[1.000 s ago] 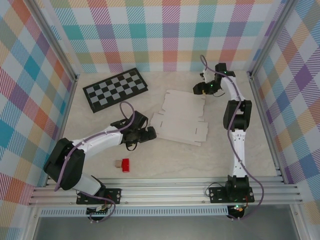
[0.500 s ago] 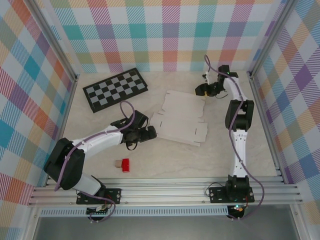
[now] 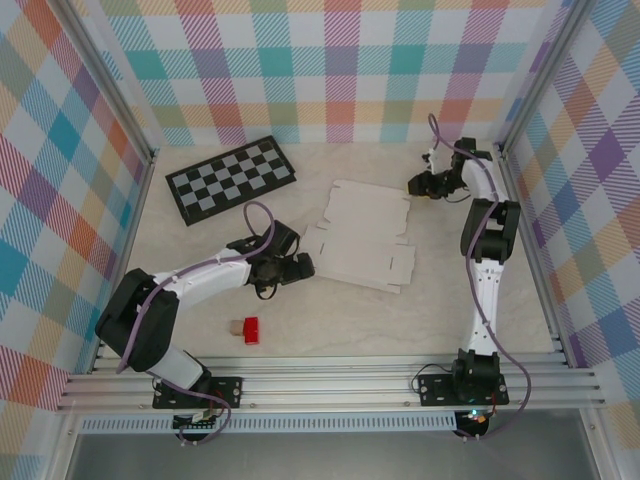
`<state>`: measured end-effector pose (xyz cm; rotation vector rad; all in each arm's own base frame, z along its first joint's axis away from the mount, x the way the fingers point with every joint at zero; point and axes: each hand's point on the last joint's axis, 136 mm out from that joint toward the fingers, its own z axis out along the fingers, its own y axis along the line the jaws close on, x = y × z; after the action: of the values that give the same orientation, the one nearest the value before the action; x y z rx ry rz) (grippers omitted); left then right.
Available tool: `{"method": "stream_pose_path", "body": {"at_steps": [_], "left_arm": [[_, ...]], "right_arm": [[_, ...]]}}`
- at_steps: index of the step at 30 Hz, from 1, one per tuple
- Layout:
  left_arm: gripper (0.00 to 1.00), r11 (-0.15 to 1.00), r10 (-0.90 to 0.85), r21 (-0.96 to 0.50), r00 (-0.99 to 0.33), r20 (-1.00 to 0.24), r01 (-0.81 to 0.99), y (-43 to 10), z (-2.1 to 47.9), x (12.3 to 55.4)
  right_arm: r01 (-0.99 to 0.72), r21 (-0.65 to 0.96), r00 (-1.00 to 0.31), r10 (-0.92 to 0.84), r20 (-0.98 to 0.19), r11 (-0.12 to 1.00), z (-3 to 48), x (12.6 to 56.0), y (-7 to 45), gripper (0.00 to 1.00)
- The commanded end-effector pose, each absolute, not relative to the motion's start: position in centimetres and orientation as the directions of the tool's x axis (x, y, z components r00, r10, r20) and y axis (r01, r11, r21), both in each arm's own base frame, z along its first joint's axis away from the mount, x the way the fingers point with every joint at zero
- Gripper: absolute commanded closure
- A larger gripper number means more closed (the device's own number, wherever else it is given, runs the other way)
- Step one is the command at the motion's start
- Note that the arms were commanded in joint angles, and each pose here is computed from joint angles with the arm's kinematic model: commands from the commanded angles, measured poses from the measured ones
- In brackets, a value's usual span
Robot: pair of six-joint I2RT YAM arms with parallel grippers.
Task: Fold the paper box
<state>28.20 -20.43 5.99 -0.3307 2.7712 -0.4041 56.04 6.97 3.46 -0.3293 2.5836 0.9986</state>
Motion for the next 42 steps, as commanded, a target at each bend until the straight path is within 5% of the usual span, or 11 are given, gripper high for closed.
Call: {"method": "stream_pose_path", "body": {"at_steps": [1,6,11,18,24,32,38,42], "left_arm": [[0.0,0.933,-0.259,-0.324,-0.919,-0.297,-0.159,-21.3,6.6,28.7],[0.0,0.933,-0.259,-0.324,-0.92,-0.296,-0.159,-21.4,6.4,28.7],[0.0,0.933,-0.26,-0.324,-0.918,-0.301,-0.158,-21.3,6.6,28.6],[0.0,0.927,-0.288,-0.334,-0.893,-0.347,-0.17,-20.7,8.4,29.1],[0.0,0.918,-0.327,-0.347,-0.865,-0.381,-0.194,-19.3,10.6,30.0],[0.08,0.858,-0.386,-0.455,-0.883,-0.267,-0.237,-20.7,9.3,29.9],[0.13,0.828,-0.419,-0.487,-0.883,-0.211,-0.277,-20.9,7.4,28.0],[0.27,0.822,-0.422,-0.489,-0.889,-0.178,-0.293,-22.2,6.3,26.1]], "right_arm": [[-0.359,0.651,-0.909,-0.093,-0.406,0.669,5.5,55.1,8.6,0.63],[-0.35,0.673,-0.919,-0.101,-0.381,0.651,5.1,54.3,9.6,0.74],[-0.345,0.678,-0.919,-0.088,-0.383,0.65,6.1,54.0,9.7,0.99],[-0.185,0.641,-0.891,0.148,-0.43,0.745,10.7,52.6,8.4,1.0],[0.276,0.493,-0.76,0.501,-0.413,0.825,11.0,44.1,4.1,1.0],[0.655,0.465,-0.546,0.798,-0.254,0.596,7.3,29.6,1.9,1.0],[0.686,0.57,-0.387,0.89,-0.241,0.453,9.1,25.2,1.2,1.0],[0.77,0.523,-0.376,0.922,-0.091,0.365,7.5,23.3,2.5,1.0]]}}
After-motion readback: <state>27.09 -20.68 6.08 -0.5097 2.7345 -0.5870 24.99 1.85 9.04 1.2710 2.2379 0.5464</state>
